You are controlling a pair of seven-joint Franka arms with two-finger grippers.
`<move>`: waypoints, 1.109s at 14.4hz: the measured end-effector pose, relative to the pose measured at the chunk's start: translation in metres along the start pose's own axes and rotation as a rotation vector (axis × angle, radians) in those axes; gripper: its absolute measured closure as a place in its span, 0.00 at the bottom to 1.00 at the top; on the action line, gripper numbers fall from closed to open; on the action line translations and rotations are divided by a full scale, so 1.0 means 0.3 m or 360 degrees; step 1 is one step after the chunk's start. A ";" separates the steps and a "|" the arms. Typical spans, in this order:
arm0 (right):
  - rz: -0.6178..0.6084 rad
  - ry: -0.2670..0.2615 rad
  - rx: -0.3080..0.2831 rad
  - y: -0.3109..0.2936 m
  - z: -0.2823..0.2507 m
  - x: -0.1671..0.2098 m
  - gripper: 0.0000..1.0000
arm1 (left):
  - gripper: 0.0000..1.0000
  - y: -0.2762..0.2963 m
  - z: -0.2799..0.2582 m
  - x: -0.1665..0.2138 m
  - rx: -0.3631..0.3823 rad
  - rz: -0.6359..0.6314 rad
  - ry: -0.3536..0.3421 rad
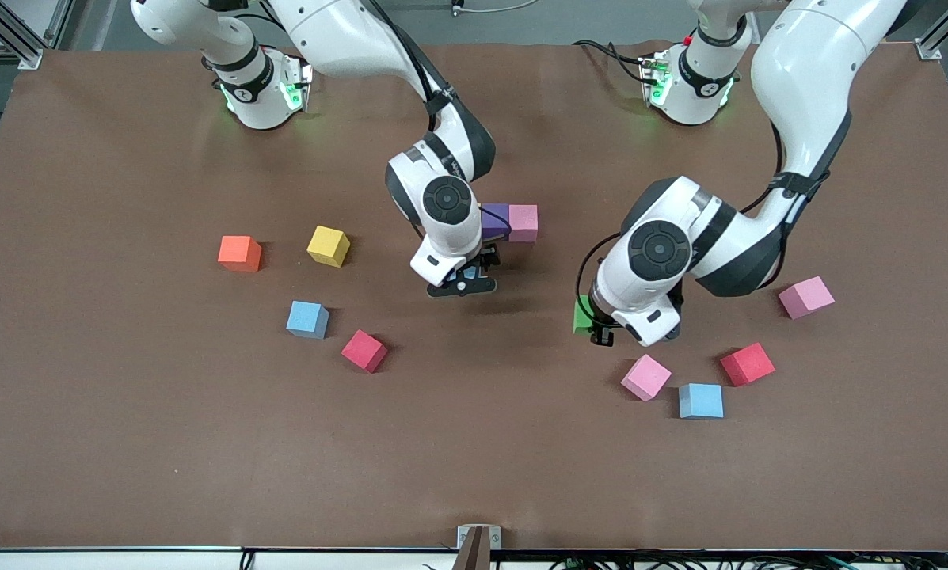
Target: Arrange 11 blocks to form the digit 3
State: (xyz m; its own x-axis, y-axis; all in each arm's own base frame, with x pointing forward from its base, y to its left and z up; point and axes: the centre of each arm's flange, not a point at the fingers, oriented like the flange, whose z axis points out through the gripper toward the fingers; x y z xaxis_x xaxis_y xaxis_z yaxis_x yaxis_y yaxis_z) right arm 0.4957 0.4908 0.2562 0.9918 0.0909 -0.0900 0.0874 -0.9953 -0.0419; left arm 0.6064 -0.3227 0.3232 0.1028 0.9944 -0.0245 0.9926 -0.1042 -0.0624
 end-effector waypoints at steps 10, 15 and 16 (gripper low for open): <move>0.0407 0.0079 0.0065 0.731 -0.567 0.290 0.00 | 0.46 -0.121 0.186 -0.306 -0.0004 -0.0071 -0.0134; 0.0486 0.0093 0.0002 0.936 -0.575 0.336 0.00 | 0.46 -0.205 0.237 -0.423 0.0007 -0.0097 -0.0128; 0.0467 0.0069 -0.0008 0.973 -0.572 0.338 0.00 | 0.46 -0.212 0.241 -0.433 0.0005 -0.0121 -0.0127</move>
State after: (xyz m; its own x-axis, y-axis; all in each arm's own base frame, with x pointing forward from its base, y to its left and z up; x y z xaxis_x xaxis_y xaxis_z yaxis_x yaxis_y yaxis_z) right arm 0.6379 0.2036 0.4056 0.9778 -0.2022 -0.0552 -0.2034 -0.9790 -0.0156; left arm 0.5252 -0.4465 0.2581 0.0215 0.9948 -0.0991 0.9971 -0.0285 -0.0704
